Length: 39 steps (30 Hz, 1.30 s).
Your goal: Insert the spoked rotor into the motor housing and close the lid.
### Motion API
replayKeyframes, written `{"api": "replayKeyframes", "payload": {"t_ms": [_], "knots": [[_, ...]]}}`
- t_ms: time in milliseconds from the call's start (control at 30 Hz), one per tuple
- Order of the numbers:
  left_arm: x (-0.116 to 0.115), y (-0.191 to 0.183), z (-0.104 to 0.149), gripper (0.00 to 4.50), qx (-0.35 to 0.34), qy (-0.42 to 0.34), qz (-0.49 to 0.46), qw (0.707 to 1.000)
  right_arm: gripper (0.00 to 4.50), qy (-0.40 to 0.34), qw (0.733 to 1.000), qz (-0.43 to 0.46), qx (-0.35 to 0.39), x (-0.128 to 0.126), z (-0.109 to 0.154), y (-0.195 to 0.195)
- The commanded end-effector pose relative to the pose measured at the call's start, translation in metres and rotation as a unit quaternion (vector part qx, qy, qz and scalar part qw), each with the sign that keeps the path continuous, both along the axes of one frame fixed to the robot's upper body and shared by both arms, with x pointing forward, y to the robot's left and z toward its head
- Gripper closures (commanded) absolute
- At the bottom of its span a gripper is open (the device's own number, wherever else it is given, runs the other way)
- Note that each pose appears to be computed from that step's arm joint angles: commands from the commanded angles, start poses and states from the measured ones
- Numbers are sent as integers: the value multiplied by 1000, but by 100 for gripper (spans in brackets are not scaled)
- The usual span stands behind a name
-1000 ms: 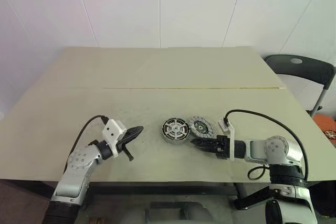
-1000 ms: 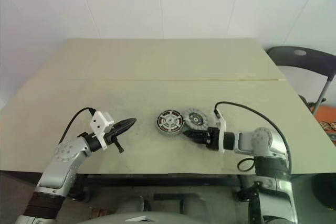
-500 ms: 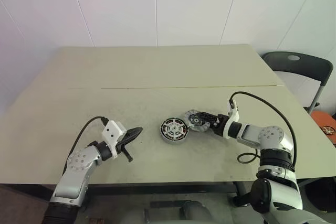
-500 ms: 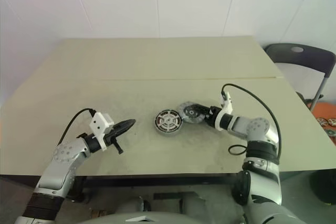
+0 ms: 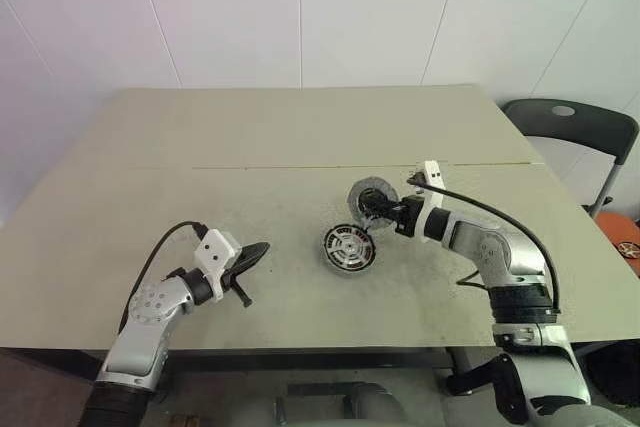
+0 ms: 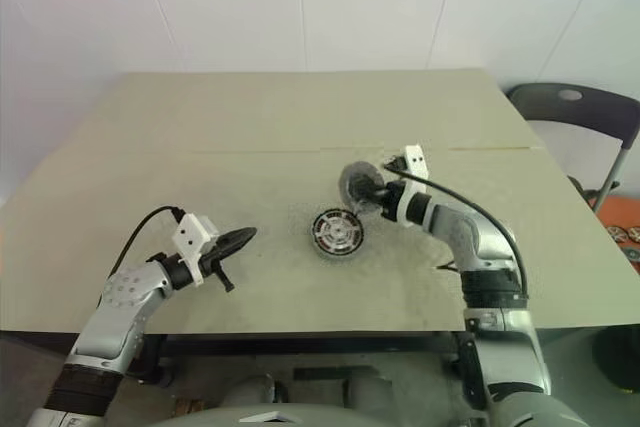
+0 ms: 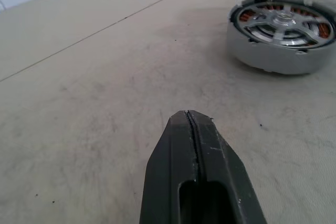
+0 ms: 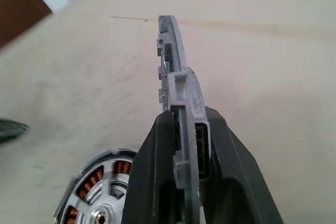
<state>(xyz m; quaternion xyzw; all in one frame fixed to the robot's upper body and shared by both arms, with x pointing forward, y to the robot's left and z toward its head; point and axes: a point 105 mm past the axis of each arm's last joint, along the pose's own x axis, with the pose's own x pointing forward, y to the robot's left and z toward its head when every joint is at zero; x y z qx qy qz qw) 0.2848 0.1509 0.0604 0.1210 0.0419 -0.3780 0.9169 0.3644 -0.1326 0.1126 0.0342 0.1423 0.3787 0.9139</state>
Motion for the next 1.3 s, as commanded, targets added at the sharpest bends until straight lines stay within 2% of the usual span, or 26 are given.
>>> {"api": "replayKeyframes", "payload": {"t_ms": [33, 200, 667, 833, 933, 967, 1033, 1200, 1300], "knots": [[3, -3, 10, 450, 6, -24, -8, 1000, 437, -131, 987, 68, -68, -8, 26, 15], [4, -2, 8, 450, 10, -24, -5, 1000, 437, -175, 968, 145, -109, -27, 17, 25], [7, -2, 7, 450, 12, -23, -6, 1000, 437, -261, 910, 209, -247, -37, -18, 26], [8, -1, 7, 450, 13, -22, -5, 1000, 437, -234, 912, 245, -232, -46, -23, 29], [8, -1, 6, 450, 16, -22, -5, 1000, 437, -210, 926, 263, -172, -55, -12, 31], [8, -1, 7, 450, 16, -23, -5, 1000, 363, -202, 930, 265, -157, -57, -9, 32], [9, -1, 8, 450, 14, -25, -5, 1000, 312, -184, 934, 272, -143, -60, -7, 30], [10, -2, 8, 450, 16, -25, -7, 1000, 144, -145, 954, 247, -91, -55, 5, 28], [10, -3, 7, 450, 16, -24, -9, 1000, 144, -132, 957, 243, -83, -53, 6, 28]]}}
